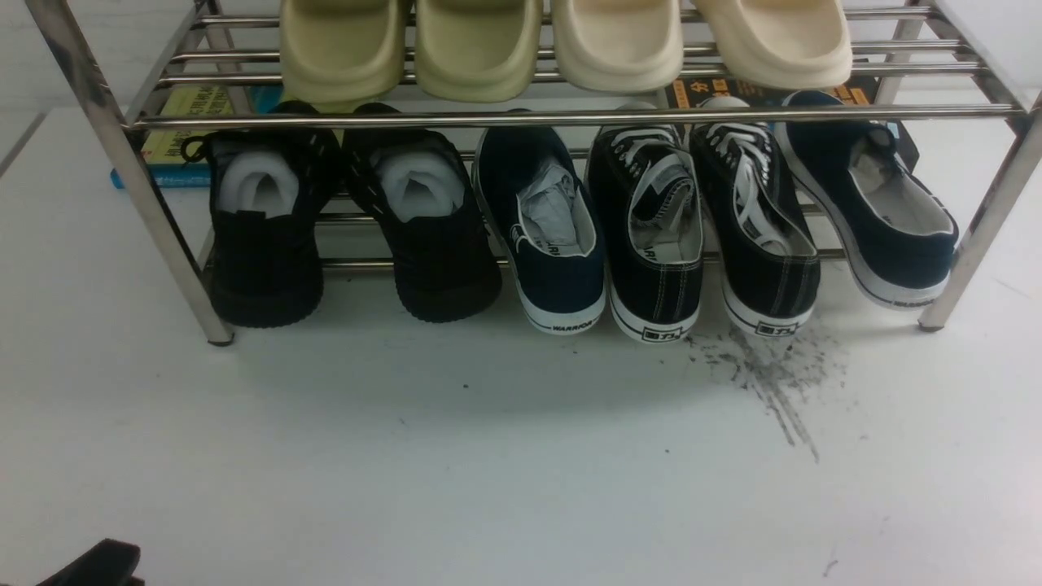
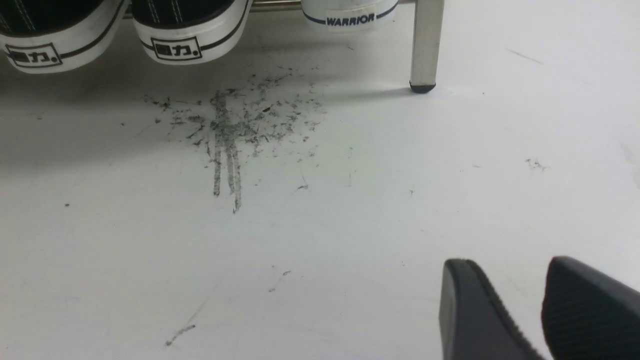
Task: Take the shoes off the shelf with your hand on the white table.
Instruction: 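Grasp the leftmost shoe on the bottom shelf of the shoe rack with the left gripper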
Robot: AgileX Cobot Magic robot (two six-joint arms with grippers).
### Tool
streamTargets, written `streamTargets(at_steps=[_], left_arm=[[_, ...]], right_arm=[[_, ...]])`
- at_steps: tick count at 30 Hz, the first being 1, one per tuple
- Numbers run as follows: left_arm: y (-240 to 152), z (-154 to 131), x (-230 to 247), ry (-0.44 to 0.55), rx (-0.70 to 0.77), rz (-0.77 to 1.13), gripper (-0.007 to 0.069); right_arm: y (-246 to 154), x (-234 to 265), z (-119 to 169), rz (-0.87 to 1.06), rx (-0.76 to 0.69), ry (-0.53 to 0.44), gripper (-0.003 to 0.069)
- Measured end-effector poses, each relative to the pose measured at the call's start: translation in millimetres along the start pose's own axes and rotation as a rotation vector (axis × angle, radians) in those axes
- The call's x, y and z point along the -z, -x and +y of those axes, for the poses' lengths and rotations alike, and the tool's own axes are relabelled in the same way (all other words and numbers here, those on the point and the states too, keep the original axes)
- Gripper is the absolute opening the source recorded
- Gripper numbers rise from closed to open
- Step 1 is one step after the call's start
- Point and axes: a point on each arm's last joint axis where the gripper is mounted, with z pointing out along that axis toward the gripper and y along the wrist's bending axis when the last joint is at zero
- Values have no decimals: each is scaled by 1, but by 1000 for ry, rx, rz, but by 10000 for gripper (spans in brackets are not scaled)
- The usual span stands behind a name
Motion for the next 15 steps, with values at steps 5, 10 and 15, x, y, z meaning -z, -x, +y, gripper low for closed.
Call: streamTargets(at_steps=[5, 10, 15], left_arm=[[5, -47, 16, -90, -234, -9, 140], [13, -95, 6, 188, -533, 147, 11], [28, -124, -31, 500, -722, 350, 1]], right_arm=[[0, 0, 0, 0, 0, 0, 239], [0, 0, 0, 0, 0, 0, 239], [0, 0, 0, 0, 0, 0, 239]])
